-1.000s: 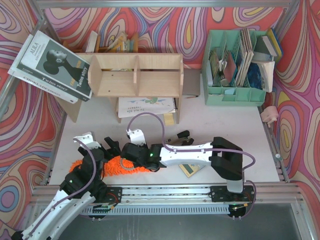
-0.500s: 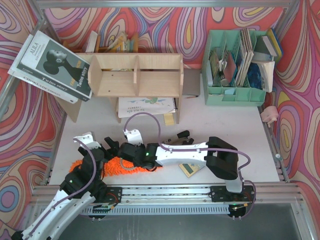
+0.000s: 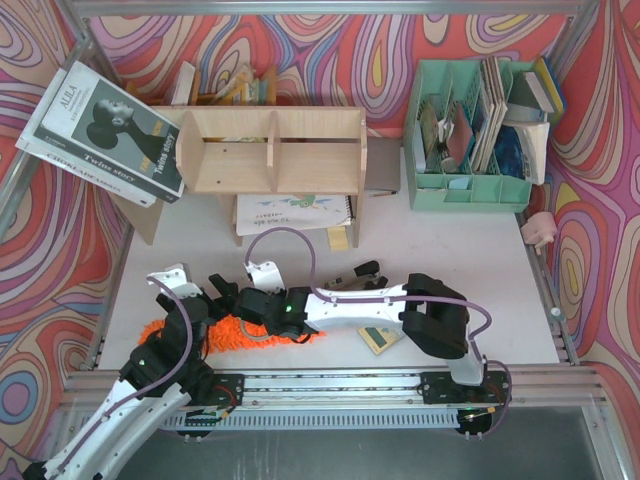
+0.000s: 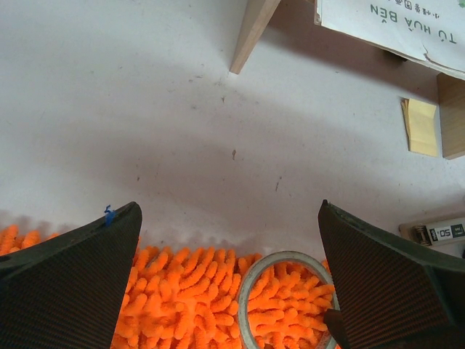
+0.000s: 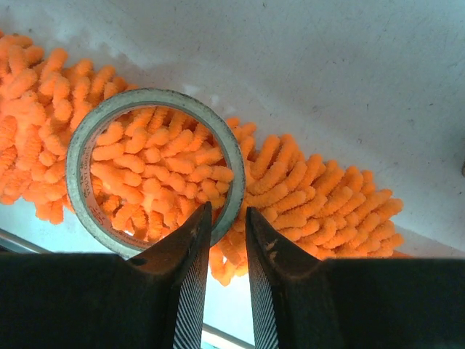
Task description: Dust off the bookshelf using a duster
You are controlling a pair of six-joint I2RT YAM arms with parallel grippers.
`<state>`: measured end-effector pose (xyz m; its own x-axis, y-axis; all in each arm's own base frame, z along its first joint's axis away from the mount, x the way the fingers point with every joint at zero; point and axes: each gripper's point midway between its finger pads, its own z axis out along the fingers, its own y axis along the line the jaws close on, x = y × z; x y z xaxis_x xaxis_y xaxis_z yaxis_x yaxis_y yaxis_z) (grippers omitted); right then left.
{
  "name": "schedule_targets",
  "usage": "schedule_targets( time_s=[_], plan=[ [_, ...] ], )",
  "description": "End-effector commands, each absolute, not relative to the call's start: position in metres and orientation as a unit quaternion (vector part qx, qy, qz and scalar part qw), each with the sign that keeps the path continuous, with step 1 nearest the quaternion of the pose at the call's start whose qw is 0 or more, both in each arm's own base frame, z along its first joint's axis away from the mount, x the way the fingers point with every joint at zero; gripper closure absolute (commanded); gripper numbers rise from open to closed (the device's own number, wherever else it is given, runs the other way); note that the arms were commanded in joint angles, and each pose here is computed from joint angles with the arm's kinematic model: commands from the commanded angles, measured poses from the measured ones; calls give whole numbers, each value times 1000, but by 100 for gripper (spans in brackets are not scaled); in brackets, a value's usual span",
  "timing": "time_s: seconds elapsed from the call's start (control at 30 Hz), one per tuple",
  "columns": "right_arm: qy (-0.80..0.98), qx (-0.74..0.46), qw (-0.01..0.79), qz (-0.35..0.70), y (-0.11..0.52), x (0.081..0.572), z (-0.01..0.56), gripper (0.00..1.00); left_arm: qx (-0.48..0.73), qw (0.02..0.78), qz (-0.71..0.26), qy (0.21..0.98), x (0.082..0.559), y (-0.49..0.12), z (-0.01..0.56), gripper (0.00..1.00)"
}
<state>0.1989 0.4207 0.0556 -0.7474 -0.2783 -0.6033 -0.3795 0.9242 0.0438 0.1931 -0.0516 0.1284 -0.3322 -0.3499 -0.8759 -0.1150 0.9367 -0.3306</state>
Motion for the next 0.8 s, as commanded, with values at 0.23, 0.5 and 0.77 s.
schedule_targets(
  time_s=[0.23, 0.5, 0.77],
  plan=[
    [933, -181, 305, 60, 420, 202, 49, 69, -137, 558, -103, 812, 192, -52, 122, 1],
    [935, -170, 307, 50, 415, 203, 49, 75, -137, 558, -102, 812, 192, -51, 121, 2],
    [933, -145, 325, 47, 404, 206, 60, 83, -138, 558, -102, 812, 192, -51, 121, 1]
  ],
)
